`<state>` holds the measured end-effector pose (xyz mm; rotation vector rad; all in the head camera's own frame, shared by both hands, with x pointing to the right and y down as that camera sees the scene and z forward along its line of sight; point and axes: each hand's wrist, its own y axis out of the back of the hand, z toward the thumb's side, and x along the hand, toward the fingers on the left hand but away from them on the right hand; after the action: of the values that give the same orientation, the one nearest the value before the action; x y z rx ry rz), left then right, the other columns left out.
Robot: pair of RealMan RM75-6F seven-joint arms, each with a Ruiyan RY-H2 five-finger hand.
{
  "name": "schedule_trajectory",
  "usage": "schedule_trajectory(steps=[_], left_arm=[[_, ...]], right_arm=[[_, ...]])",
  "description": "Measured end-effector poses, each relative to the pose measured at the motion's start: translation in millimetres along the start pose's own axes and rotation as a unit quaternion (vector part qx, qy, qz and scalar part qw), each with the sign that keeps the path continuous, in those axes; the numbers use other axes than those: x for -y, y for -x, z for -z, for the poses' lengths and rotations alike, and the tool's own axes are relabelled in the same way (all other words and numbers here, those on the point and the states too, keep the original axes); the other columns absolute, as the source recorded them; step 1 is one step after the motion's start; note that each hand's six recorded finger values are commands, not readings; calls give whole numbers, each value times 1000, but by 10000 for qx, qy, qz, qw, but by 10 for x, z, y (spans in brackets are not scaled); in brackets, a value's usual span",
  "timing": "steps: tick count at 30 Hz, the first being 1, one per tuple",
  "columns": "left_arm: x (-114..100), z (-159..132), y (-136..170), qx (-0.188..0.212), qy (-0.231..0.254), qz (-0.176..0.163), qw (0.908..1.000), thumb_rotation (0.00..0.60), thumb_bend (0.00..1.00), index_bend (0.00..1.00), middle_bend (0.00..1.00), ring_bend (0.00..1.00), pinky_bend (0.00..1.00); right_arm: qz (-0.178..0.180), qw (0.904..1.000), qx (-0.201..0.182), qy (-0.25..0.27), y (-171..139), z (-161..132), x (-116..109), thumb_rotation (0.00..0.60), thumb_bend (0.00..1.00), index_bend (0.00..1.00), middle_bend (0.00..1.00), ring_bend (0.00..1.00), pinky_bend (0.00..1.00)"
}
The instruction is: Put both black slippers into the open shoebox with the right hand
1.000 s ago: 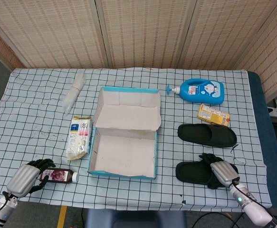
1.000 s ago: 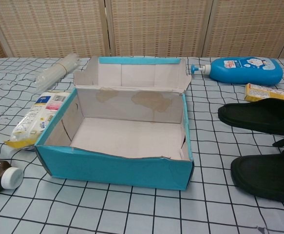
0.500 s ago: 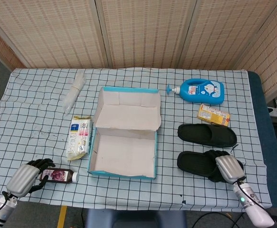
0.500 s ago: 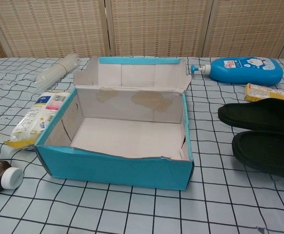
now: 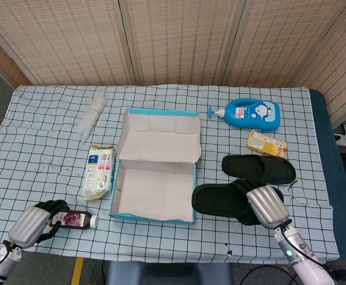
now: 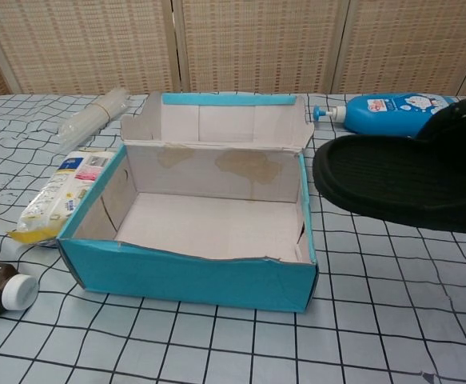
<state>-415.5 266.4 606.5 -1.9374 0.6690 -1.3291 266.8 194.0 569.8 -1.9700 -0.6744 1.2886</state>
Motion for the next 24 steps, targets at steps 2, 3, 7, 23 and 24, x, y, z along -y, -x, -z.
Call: schedule_trajectory(steps=[2,3,7,23,24], left_arm=[[-3,-12,3,15,12,-6,10000,600,516,314,247,281,424],[-6,-13,3,22,8,-9,10000,600,516,314,247,281,424],[-24,-4,9,23,-16,-47,10000,600,515,314,247,281,423],[-87,32,39,-31,-21,-153,9999,600,516,314,247,281,420],[-93,35,42,-35,-20,-163,9999,600,516,314,247,281,420]], right_arm=[[-77,9999,-117,12,88,-148,-34,600,0,383,527,493,669],[-124,9998,-154,32,130,-202,-37,600,0,383,527,493,669],[-385,9988,-284,123,357,-447,17,600,0,384,527,493,670],[-376,9943,-989,-102,1126,-1953,366,600,0,400,527,493,669],[-377,9944,-976,-113,1152,-1982,384,600,0,401,527,493,670]])
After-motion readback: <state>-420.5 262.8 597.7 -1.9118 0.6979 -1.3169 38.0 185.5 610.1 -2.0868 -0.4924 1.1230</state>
